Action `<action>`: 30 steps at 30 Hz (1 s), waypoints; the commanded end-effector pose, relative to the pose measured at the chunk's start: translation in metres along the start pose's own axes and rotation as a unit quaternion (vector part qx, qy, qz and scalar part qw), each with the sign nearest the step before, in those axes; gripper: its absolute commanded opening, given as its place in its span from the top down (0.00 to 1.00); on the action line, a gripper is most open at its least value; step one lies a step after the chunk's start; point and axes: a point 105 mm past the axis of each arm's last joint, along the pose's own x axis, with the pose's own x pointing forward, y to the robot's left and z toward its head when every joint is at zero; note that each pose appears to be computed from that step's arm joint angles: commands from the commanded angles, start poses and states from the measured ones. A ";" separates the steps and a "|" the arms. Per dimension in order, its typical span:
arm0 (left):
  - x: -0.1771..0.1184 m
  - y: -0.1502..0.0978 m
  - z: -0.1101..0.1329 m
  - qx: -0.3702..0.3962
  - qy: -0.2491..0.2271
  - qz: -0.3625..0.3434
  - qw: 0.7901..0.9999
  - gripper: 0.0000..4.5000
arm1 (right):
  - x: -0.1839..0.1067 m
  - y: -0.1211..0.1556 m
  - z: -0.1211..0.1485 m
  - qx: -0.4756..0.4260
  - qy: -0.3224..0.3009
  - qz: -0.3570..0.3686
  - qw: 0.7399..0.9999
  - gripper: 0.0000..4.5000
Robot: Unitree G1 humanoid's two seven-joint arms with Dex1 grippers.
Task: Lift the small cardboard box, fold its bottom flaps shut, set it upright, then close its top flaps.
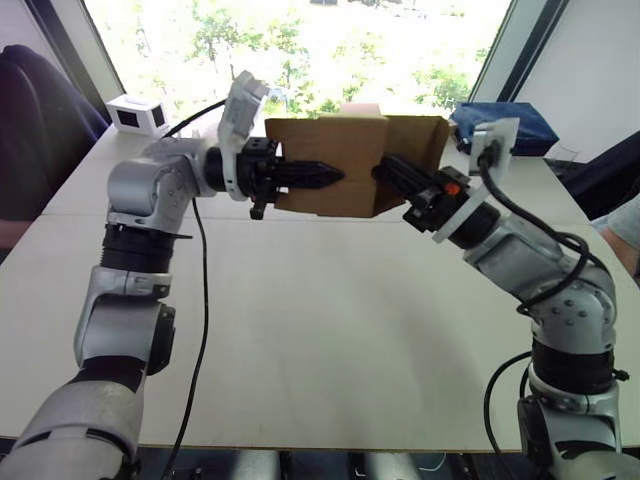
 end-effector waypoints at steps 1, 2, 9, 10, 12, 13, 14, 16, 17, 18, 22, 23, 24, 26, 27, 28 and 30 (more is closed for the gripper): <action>0.002 -0.002 0.007 0.015 -0.006 -0.004 1.000 1.00 | -0.001 0.008 0.014 -0.015 -0.026 0.018 0.999 0.99; 0.001 -0.001 0.006 0.014 -0.006 -0.001 1.000 1.00 | -0.004 0.008 0.015 -0.016 -0.026 0.019 0.999 0.99; -0.007 0.009 0.005 0.009 -0.009 0.021 1.000 1.00 | -0.049 0.014 0.029 0.018 -0.027 0.033 0.999 0.99; -0.007 0.009 0.005 0.009 -0.009 0.021 1.000 1.00 | -0.055 0.014 0.031 0.025 -0.029 0.033 0.999 0.99; -0.007 0.010 0.006 0.008 -0.011 0.021 1.000 1.00 | -0.068 0.012 0.028 0.028 -0.009 0.021 0.999 0.99; -0.007 0.010 0.007 0.007 -0.012 0.021 1.000 1.00 | -0.073 0.012 0.025 0.027 0.004 0.015 1.000 0.99; -0.007 0.011 0.007 0.006 -0.013 0.020 1.000 1.00 | -0.077 0.010 0.019 0.021 0.023 0.002 1.000 0.99; -0.006 0.011 0.007 0.005 -0.013 0.020 1.000 1.00 | -0.083 0.006 0.004 0.008 0.063 -0.017 0.998 0.99; -0.006 0.011 0.007 0.005 -0.013 0.018 1.000 1.00 | -0.085 0.003 -0.003 -0.001 0.082 -0.028 0.996 0.99; -0.005 0.011 0.008 0.005 -0.015 0.017 1.000 1.00 | -0.084 0.001 -0.009 -0.004 0.089 -0.032 0.995 0.99; -0.002 0.010 0.009 0.004 -0.017 0.010 1.000 1.00 | -0.077 -0.003 -0.014 -0.011 0.082 -0.039 0.996 0.99; -0.001 0.009 0.009 0.004 -0.016 0.007 1.000 1.00 | -0.074 -0.004 -0.016 -0.015 0.081 -0.038 0.996 0.99; 0.000 0.009 0.009 0.004 -0.016 0.005 1.000 1.00 | -0.071 -0.004 -0.017 -0.018 0.081 -0.038 0.996 0.99; 0.000 0.007 0.010 0.005 -0.015 0.002 1.000 1.00 | -0.067 -0.004 -0.017 -0.023 0.076 -0.037 0.996 0.99; 0.000 0.006 0.012 0.006 -0.016 0.001 1.000 1.00 | -0.064 -0.005 -0.017 -0.026 0.074 -0.037 0.996 0.99; 0.000 0.004 0.014 0.005 -0.019 -0.001 1.000 1.00 | -0.062 -0.005 -0.017 -0.029 0.071 -0.036 0.996 0.99; 0.000 0.001 0.016 0.005 -0.022 -0.005 1.000 1.00 | -0.058 -0.006 -0.018 -0.034 0.070 -0.034 0.996 0.99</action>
